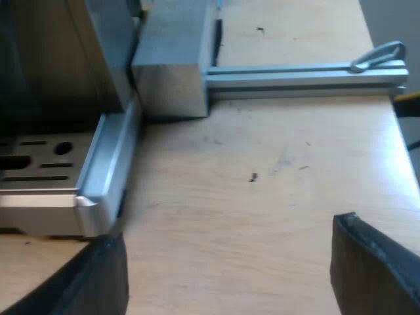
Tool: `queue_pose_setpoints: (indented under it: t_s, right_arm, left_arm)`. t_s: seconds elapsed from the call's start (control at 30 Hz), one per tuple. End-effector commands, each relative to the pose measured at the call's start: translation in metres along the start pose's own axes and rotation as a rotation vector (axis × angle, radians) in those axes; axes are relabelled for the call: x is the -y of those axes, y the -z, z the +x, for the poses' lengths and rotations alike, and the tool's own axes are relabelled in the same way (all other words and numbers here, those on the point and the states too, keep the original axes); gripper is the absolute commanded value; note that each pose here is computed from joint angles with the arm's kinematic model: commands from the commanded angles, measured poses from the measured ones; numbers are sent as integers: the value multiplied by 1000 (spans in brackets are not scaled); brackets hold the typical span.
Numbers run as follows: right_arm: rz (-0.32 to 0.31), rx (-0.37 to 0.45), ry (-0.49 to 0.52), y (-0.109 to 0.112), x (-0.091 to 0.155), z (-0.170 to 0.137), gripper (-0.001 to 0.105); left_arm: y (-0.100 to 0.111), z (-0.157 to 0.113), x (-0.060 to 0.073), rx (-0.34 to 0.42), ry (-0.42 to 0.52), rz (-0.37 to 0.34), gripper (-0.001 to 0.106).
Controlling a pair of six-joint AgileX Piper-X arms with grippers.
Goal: Remove mug from coffee machine
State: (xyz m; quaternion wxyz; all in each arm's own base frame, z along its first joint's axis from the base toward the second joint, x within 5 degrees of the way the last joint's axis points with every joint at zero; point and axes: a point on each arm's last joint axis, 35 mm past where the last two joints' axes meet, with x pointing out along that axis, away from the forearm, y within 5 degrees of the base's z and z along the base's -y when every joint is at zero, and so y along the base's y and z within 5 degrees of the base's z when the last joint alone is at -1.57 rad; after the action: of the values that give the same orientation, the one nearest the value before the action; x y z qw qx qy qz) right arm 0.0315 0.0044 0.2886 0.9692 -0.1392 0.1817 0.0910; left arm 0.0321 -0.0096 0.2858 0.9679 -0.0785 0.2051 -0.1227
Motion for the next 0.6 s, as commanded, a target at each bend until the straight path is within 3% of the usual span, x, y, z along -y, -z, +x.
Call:
queue_pose_setpoints:
  t_s: [0.03,0.23,0.27,0.33,0.6]
  right_arm:
    - [-4,42,-12,-11,2,-7,66]
    - [-6,26,-41,-26,5,-15,66]
    - [-22,9,-118,-38,6,-13,66]
    - [-31,15,-178,-46,6,-10,66]
    - [-174,-24,-374,-71,3,11,66]
  left_arm:
    - [-4,-2,2,1,39,-25,86]
    - [-11,-8,8,23,142,6,86]
    - [-13,-8,9,34,182,21,86]
    - [-16,-9,12,53,234,40,86]
    - [-27,-2,20,74,402,104,86]
